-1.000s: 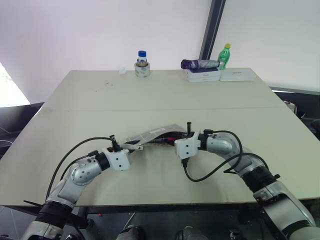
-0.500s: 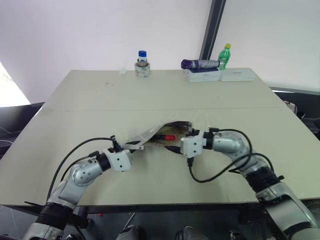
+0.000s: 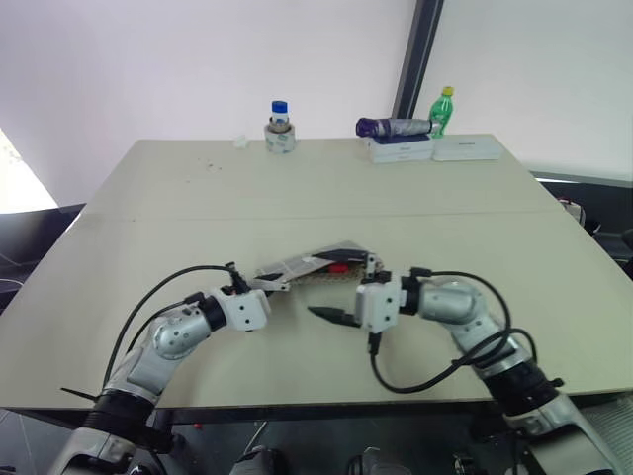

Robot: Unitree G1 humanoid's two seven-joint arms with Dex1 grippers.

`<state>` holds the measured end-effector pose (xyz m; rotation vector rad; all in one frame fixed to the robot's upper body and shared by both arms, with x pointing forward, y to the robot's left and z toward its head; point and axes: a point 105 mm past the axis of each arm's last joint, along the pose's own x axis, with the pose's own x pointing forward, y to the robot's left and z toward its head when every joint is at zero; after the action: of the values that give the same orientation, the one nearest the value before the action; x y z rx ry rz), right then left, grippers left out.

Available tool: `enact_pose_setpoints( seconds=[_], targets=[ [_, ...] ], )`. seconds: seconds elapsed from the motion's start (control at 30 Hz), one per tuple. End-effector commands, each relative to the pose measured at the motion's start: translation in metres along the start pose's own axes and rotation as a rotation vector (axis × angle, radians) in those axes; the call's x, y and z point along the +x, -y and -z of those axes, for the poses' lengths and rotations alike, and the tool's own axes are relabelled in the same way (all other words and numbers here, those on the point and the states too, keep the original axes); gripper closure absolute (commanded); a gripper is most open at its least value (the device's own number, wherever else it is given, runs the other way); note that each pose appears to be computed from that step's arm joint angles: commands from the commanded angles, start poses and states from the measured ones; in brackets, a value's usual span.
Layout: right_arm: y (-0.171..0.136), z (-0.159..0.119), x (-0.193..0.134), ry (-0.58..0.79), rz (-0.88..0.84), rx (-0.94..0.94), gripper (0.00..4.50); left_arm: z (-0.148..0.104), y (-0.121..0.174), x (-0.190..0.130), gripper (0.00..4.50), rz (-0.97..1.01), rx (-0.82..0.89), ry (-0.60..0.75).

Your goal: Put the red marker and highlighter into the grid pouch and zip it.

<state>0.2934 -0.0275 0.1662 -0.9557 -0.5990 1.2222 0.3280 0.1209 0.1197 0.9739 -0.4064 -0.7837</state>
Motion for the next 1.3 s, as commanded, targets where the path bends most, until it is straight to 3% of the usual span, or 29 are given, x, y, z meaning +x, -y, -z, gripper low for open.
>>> enact_pose_setpoints(
  seconds=[0.03, 0.37, 0.47, 0.6, 0.9, 1.0, 1.07, 1.3],
  targets=[
    [0.005, -0.005, 0.017, 0.018, -0.01, -0.089, 0.06, -0.009, -0.01, 0.004, 4.5, -0.022, 0.028, 0.031],
    [0.011, 0.0, 0.041, 0.024, 0.012, -0.146, 0.06, -0.015, -0.005, 0.007, 4.5, -0.005, 0.038, 0.028],
    [0.012, 0.0, 0.044, 0.029, 0.017, -0.148, 0.77, -0.017, -0.004, 0.007, 4.5, -0.005, 0.037, 0.026],
    [0.012, -0.001, 0.046, 0.034, 0.022, -0.152, 2.74, -0.018, -0.003, 0.007, 4.5, -0.005, 0.035, 0.023],
    [0.01, 0.001, 0.046, 0.019, 0.017, -0.148, 2.74, -0.019, -0.003, 0.01, 4.5, -0.005, 0.033, 0.026],
    [0.01, 0.001, 0.047, 0.019, 0.018, -0.143, 3.5, -0.019, -0.003, 0.01, 4.5, -0.004, 0.032, 0.026],
    [0.01, 0.001, 0.047, 0.017, 0.02, -0.137, 4.49, -0.019, -0.003, 0.011, 4.5, -0.004, 0.031, 0.025],
    [0.011, 0.009, 0.042, -0.028, 0.034, -0.098, 4.49, -0.018, -0.001, 0.009, 4.5, -0.007, 0.026, 0.022]
  ],
)
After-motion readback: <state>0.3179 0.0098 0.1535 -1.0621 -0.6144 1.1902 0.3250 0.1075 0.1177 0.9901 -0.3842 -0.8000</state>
